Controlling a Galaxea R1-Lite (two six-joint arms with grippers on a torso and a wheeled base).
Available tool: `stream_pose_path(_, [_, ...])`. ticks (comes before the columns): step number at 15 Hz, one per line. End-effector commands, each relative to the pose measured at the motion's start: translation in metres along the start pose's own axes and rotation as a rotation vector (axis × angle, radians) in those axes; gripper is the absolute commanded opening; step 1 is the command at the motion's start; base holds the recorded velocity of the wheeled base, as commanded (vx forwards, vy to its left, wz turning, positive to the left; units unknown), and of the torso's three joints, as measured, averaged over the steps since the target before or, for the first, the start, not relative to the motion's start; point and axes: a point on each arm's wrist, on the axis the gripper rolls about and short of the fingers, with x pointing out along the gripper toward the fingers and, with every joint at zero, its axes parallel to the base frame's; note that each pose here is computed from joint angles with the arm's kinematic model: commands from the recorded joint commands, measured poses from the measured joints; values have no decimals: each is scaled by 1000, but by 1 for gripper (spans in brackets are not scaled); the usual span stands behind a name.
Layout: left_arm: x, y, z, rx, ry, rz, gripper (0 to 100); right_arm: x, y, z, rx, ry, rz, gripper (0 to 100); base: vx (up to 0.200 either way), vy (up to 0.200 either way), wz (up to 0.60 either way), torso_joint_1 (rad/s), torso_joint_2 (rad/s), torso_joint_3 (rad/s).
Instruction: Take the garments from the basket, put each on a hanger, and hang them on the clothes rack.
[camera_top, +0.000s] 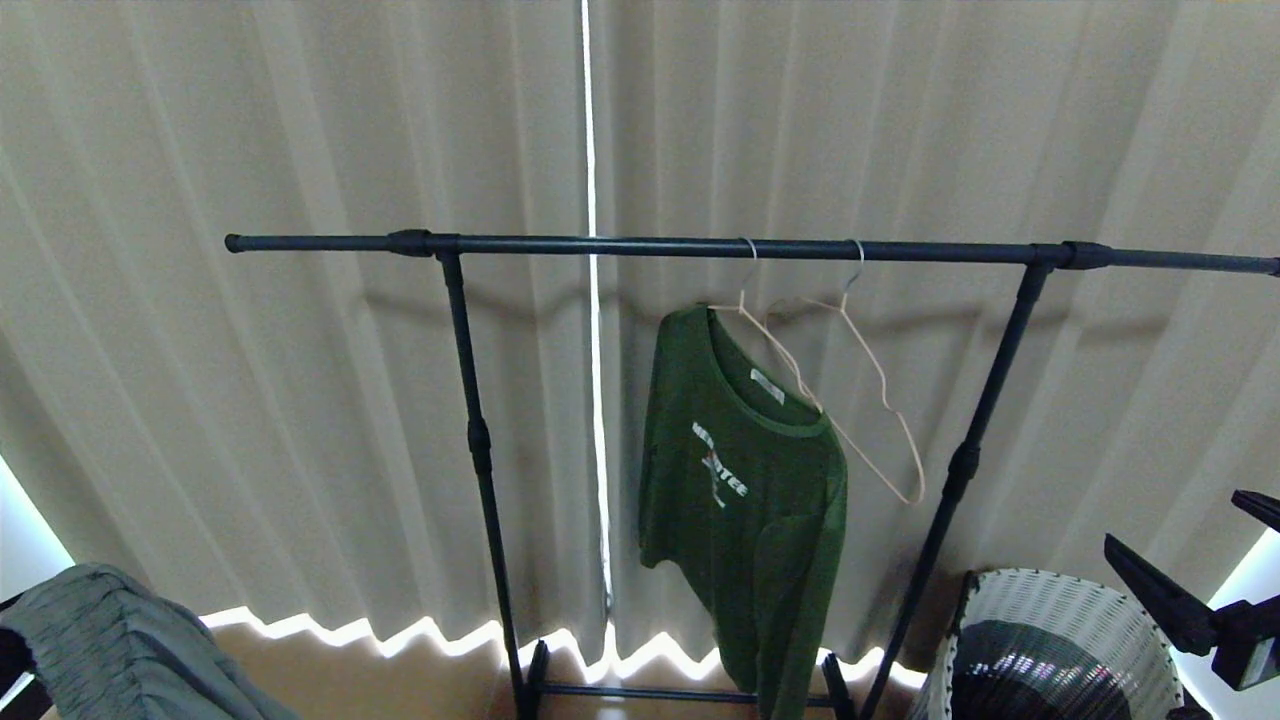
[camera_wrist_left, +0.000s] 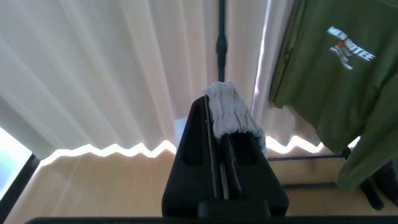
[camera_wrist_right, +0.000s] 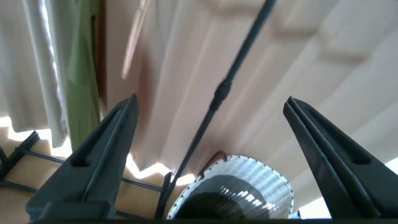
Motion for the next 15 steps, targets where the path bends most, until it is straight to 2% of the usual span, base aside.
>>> stream_pose_path(1, [1,0,0,-1,5,-1,0,1,0,0,-1,0,0,100,0,0,0,0,0,0])
stream_pose_path(2, [1,0,-1,-1,8,-2,0,1,0,1,-1,-1,0,100,0,0,0,0,0,0])
stream_pose_path(13, [1,-1,-4,0,15,-4,0,5,-2,7,-1,-20,3,100,200,0,0,1,2,3])
stream_pose_path(15, [1,-2,-11,11,33,-13,0,11,-4,14,51,-35,9,100,0,0,0,0,0,0])
